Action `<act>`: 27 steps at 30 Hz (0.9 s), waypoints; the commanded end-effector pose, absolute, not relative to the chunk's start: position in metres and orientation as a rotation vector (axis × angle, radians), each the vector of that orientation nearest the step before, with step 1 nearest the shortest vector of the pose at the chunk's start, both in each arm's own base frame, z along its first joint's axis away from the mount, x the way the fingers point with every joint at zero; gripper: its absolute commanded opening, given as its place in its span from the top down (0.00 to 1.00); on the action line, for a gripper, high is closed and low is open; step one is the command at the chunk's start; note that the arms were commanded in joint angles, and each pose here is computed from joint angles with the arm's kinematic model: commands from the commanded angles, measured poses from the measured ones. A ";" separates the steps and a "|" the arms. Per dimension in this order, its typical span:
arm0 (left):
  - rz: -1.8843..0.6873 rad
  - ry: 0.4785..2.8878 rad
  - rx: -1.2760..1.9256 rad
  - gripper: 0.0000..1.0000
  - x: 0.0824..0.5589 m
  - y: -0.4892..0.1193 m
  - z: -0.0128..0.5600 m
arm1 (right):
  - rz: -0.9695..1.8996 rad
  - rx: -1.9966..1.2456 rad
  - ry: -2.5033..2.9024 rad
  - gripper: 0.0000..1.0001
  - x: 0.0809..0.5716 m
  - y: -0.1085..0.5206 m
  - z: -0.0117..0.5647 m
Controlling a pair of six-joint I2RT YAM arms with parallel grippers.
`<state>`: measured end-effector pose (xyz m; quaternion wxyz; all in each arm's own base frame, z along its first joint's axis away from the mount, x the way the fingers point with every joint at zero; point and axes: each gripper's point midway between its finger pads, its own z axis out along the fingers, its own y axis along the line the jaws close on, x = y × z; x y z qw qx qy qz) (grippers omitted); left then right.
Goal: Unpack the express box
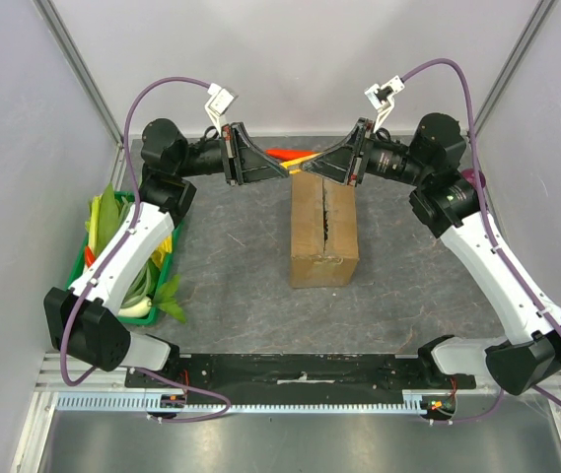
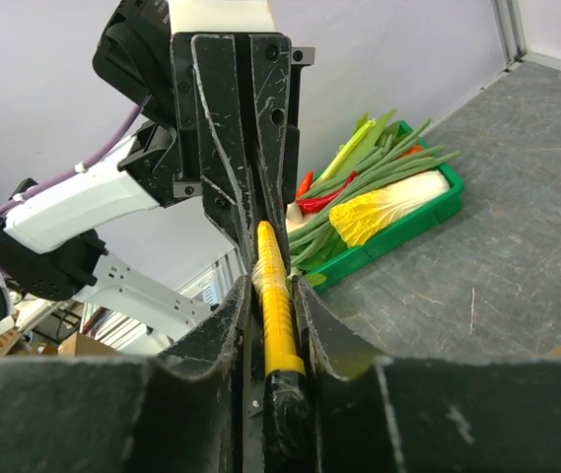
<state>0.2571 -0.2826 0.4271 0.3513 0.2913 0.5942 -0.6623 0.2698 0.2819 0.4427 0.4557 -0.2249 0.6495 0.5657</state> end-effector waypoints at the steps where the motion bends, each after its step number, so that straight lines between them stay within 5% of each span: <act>1: -1.674 1.486 0.794 0.98 0.258 -0.281 0.435 | 1.399 -0.566 1.580 0.76 0.266 0.282 0.448; 4: -1.647 1.461 0.813 0.93 0.255 -0.279 0.436 | 1.381 -0.556 1.582 0.89 0.270 0.281 0.446; 7: -1.588 1.466 0.796 0.49 0.261 -0.278 0.433 | 1.339 -0.519 1.593 1.00 0.277 0.278 0.440; 8: -1.563 1.469 0.780 0.23 0.261 -0.276 0.434 | 1.328 -0.508 1.603 1.00 0.279 0.278 0.436; 10: -1.483 1.507 0.712 0.09 0.274 -0.273 0.426 | 1.277 -0.462 1.623 1.00 0.286 0.272 0.432; 16: -1.124 1.726 0.291 0.06 0.332 -0.237 0.373 | 0.952 -0.241 1.727 1.00 0.318 0.227 0.404; 27: -1.149 2.179 0.008 0.21 0.344 -0.252 0.222 | 0.289 0.160 1.820 1.00 0.365 0.148 0.373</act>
